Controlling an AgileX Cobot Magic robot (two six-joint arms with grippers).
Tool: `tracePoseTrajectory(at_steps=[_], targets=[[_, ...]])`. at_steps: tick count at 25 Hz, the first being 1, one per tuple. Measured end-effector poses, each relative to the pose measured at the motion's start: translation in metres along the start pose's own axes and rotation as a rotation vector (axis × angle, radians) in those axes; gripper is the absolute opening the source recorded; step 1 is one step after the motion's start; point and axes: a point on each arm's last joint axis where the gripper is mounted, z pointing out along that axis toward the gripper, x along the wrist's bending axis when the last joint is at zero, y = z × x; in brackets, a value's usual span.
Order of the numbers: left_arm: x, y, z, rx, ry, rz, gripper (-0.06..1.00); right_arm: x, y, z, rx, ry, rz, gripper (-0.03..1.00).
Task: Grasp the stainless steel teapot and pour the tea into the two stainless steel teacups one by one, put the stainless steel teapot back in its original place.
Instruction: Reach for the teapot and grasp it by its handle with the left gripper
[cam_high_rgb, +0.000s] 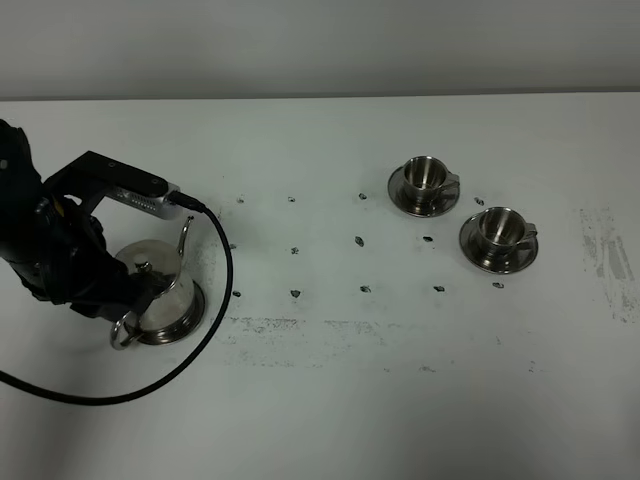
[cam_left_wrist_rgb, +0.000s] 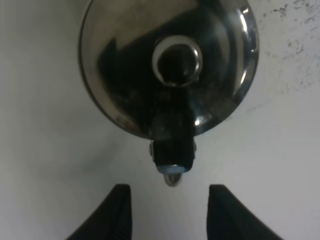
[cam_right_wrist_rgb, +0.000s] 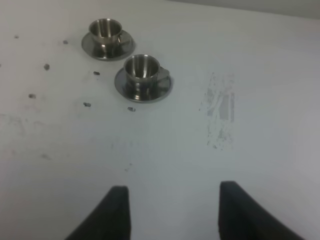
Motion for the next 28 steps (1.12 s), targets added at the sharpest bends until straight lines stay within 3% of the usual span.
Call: tracePoseTrajectory(at_steps=[28], targets=[[-0.002,0.008,0.020,0.021,0.007,-0.032,0.35,0.000,0.000,0.000,0.000,0.000,0.000,0.42]])
